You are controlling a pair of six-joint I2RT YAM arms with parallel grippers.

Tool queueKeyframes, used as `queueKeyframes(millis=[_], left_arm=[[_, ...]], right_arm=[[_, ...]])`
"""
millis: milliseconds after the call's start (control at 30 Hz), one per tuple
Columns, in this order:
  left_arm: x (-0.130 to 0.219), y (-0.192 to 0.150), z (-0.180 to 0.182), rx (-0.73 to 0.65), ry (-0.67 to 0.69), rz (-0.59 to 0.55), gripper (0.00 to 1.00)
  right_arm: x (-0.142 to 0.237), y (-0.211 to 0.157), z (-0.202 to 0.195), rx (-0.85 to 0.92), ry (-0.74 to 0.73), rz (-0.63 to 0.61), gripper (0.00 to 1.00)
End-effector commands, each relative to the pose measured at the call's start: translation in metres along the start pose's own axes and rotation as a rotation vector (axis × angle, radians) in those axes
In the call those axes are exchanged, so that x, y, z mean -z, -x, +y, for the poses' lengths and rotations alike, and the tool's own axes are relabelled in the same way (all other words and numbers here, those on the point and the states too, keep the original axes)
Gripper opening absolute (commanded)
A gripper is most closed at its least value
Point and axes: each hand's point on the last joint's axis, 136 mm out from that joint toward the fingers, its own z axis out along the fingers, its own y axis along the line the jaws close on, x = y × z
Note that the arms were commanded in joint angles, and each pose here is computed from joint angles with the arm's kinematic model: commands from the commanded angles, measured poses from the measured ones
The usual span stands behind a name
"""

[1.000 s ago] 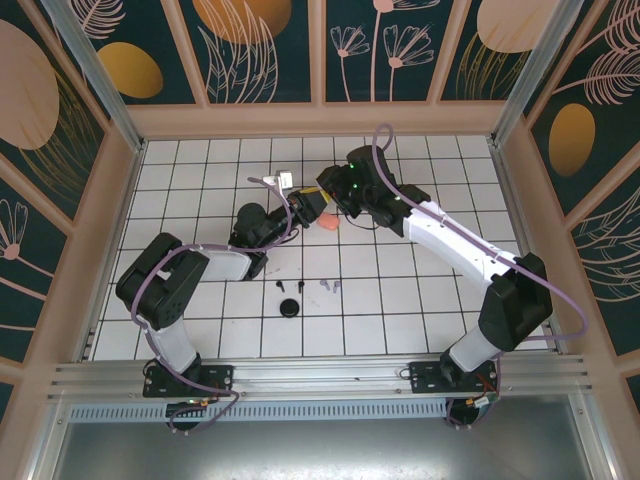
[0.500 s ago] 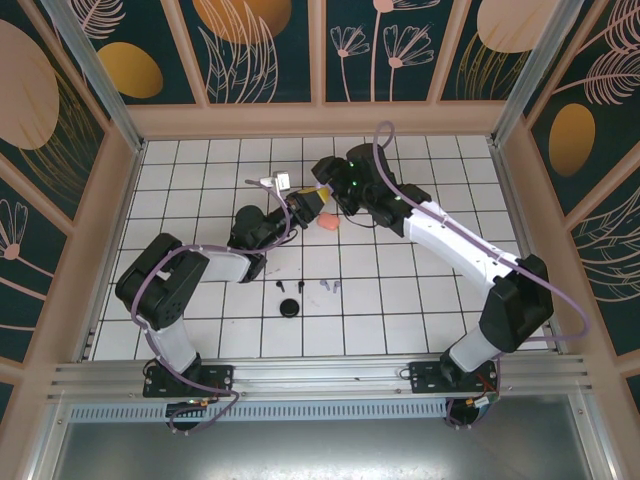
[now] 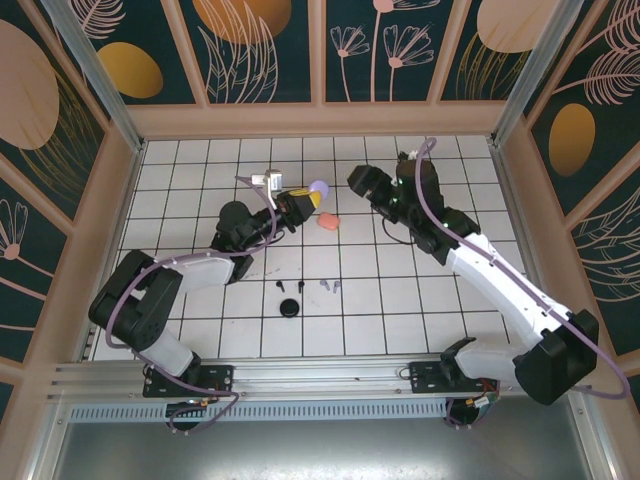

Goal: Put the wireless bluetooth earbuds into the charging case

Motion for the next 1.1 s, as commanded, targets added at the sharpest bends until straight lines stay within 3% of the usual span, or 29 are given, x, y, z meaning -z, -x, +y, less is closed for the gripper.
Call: queueKeyframes(millis=[0, 133, 267, 667, 1067], left_arm=[[0.004, -0.011, -0.016, -0.063, -0.073, 0.115, 0.00], [0.002, -0.018, -0.028, -0.073, -0.137, 0.199, 0.00], [-0.001, -0.022, -0.036, -0.058, -0.193, 0.252, 0.00], [-0.003, -0.020, -0.045, -0.040, -0.240, 0.273, 0.00], [-0.004, -0.014, -0.053, -0.046, -0.263, 0.275, 0.00]], right_arm=[[0.016, -0.001, 0.020, 0.278, 0.140, -0.021, 0.74], [0.027, -0.018, 0.030, 0.469, 0.249, 0.015, 0.74], [0.026, -0.031, 0.032, 0.538, 0.293, 0.065, 0.75], [0.006, -0.044, 0.033, 0.537, 0.326, 0.148, 0.71], [-0.014, -0.046, 0.010, 0.510, 0.232, 0.157, 0.66]])
